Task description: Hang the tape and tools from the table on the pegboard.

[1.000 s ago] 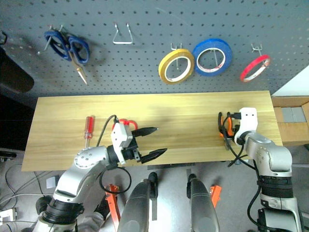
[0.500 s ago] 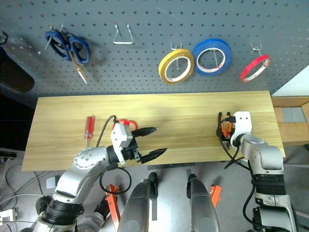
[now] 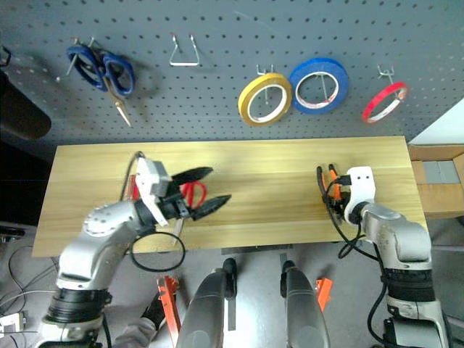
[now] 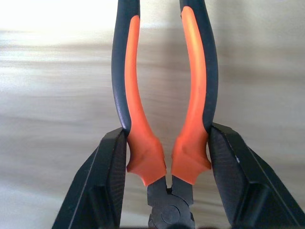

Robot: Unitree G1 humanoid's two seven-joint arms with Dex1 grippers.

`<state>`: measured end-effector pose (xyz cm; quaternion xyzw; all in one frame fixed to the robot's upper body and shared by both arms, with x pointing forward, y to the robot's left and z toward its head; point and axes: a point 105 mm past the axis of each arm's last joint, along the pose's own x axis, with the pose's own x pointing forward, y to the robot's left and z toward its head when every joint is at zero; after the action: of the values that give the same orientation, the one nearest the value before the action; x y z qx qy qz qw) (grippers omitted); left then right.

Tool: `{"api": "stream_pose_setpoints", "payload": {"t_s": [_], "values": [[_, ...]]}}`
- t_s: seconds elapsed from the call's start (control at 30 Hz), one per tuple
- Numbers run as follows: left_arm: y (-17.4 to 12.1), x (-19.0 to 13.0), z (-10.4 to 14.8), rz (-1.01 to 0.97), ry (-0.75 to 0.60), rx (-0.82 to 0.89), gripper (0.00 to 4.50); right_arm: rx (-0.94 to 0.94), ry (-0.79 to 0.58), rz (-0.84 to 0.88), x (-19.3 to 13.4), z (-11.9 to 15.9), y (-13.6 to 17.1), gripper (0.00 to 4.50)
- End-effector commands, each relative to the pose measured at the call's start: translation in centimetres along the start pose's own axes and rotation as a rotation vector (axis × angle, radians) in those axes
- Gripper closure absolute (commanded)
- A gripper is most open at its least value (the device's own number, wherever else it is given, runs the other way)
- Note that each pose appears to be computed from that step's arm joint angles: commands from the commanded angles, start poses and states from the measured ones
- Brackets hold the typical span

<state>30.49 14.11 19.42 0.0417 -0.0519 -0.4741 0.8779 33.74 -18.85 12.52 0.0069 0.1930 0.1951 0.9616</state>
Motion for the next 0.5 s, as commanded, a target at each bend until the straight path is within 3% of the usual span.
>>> {"api": "stream_pose_setpoints", "payload": {"t_s": [0.03, 0.2, 0.33, 0.5], "values": [[-1.7, -0.8, 3.7, -0.113, -0.072, -0.013, 0.00, -0.057, -0.173, 0.263, -2.7, 3.6, 4.4, 2.49], [-2.9, -0.1, 5.7, -0.166, -0.129, -0.026, 0.00, -0.032, -0.263, 0.549, -5.7, 5.4, 8.7, 2.49], [-1.2, -0.6, 6.9, -0.094, -0.154, 0.001, 0.00, -0.012, -0.329, 0.736, -7.9, 6.9, 11.7, 2.49], [1.4, -2.2, 7.3, 0.008, -0.146, 0.032, 0.00, -0.026, -0.401, 0.853, -9.2, 9.1, 14.2, 2.49]]}}
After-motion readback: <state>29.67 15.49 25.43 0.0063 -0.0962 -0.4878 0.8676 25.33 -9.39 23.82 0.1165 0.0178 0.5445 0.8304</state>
